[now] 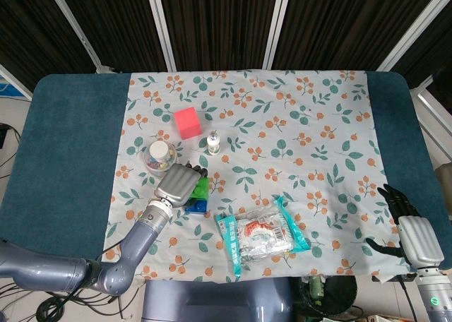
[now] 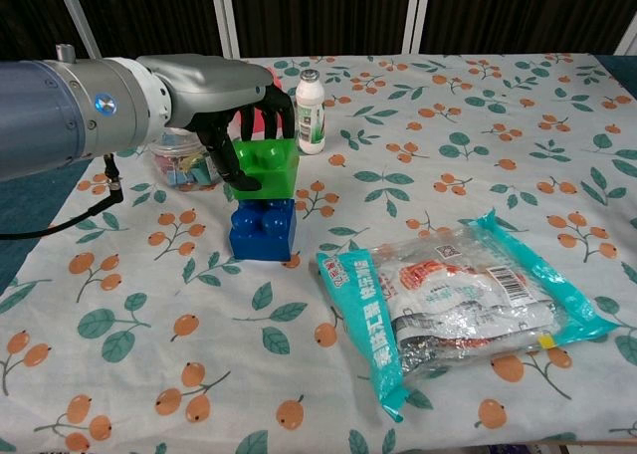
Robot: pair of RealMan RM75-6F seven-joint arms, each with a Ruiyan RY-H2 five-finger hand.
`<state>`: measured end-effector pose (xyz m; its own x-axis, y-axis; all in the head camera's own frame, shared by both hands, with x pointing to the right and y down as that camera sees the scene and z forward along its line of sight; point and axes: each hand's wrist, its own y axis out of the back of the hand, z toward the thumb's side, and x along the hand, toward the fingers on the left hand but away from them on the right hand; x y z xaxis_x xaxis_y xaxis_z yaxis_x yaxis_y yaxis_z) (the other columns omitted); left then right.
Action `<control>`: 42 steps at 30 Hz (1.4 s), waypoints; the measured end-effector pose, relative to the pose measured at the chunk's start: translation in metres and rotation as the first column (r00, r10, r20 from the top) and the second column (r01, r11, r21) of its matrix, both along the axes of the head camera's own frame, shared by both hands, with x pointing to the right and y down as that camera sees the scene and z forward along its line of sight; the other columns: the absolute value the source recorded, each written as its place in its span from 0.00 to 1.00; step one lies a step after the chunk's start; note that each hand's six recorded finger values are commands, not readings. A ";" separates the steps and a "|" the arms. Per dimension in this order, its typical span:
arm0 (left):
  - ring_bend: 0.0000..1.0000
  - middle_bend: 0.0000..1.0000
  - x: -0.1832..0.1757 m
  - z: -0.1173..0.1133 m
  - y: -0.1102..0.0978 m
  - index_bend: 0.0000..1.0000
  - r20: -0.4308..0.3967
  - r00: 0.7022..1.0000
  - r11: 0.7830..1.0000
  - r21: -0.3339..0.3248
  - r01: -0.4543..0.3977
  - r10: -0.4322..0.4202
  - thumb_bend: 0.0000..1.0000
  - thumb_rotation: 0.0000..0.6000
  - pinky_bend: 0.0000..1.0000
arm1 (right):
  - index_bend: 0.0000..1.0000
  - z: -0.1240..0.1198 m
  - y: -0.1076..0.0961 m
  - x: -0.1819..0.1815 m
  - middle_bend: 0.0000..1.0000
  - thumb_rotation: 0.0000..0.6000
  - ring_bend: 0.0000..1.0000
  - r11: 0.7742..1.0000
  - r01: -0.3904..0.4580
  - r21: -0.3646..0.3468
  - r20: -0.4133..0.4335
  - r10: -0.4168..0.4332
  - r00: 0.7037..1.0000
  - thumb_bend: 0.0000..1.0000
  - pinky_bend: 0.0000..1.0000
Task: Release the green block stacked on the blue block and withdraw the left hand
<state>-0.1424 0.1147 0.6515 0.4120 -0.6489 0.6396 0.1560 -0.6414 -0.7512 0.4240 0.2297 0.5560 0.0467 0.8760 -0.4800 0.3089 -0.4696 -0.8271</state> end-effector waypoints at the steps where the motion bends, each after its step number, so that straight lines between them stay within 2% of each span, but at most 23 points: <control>1: 0.43 0.51 0.000 0.000 0.000 0.53 0.000 1.000 1.000 -0.001 0.001 -0.001 0.35 1.00 0.50 | 0.02 0.000 0.000 0.000 0.00 1.00 0.00 1.000 -0.001 0.000 0.000 0.001 1.000 0.22 0.21; 24: 0.43 0.51 0.001 -0.001 -0.004 0.53 0.017 1.000 1.000 0.002 -0.013 0.013 0.35 1.00 0.50 | 0.02 0.000 0.000 0.000 0.00 1.00 0.00 1.000 -0.003 0.000 0.001 0.003 1.000 0.22 0.21; 42: 0.43 0.51 0.003 0.009 -0.003 0.53 0.027 1.000 1.000 -0.014 -0.015 0.015 0.35 1.00 0.50 | 0.02 0.000 -0.001 0.001 0.00 1.00 0.00 1.000 -0.006 0.002 0.004 0.005 1.000 0.22 0.21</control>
